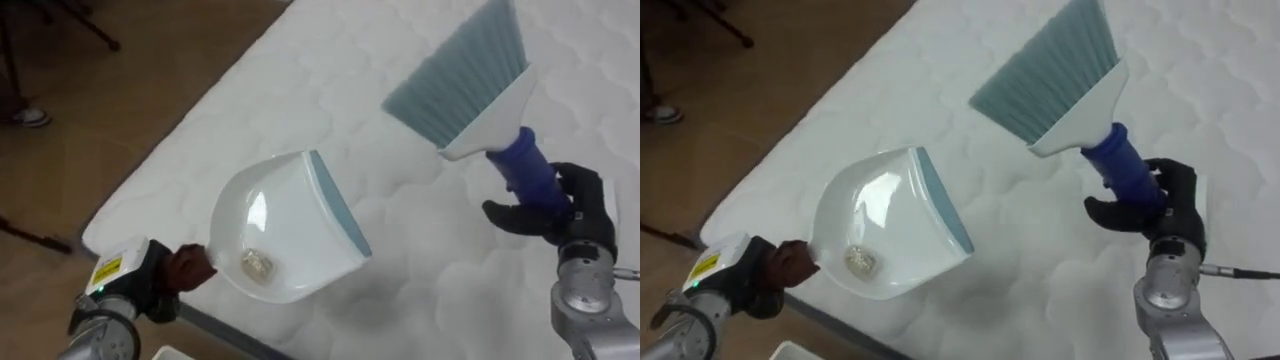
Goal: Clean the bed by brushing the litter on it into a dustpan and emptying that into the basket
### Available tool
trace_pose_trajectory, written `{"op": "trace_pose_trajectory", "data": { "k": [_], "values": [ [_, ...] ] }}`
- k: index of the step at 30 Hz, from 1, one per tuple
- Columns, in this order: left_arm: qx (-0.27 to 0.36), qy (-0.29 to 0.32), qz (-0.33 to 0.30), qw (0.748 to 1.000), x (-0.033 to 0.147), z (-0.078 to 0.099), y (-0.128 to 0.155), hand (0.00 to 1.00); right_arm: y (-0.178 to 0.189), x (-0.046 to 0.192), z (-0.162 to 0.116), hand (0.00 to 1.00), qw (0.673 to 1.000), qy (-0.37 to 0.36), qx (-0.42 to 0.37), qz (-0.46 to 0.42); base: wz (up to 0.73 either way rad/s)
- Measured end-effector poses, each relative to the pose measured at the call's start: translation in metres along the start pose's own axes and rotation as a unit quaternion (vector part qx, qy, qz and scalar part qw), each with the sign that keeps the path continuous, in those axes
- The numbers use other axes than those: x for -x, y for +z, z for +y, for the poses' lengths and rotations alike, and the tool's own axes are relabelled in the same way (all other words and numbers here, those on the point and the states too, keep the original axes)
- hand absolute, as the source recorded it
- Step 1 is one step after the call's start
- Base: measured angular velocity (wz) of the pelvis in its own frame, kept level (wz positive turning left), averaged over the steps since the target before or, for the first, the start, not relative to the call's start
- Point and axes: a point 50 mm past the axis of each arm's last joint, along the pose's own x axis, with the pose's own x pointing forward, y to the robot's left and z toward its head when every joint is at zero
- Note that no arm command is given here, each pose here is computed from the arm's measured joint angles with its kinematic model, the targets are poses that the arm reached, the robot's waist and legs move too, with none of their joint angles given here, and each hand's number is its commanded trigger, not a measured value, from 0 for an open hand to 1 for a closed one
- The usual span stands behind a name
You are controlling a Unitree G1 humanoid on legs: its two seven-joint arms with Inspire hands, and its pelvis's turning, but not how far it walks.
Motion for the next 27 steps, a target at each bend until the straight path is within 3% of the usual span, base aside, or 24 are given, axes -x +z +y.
{"op": "trace_pose_trajectory", "data": {
  "k": [4,14,27],
  "values": [
    [0.003,0.010,-0.012,1.000,0.000,0.004,0.005,1.00,0.007,-0.002,-0.008,0.00,1.000,-0.022,-0.005,-0.017,0.82],
    [0.009,0.023,-0.007,1.000,0.001,0.008,0.001,1.00,0.011,0.006,-0.009,0.00,0.999,-0.041,-0.022,-0.025,0.27],
    [0.042,-0.004,-0.006,0.999,0.003,-0.013,0.012,1.00,-0.005,0.015,-0.005,0.00,0.995,-0.030,-0.086,0.032,0.48]
  ]
}}
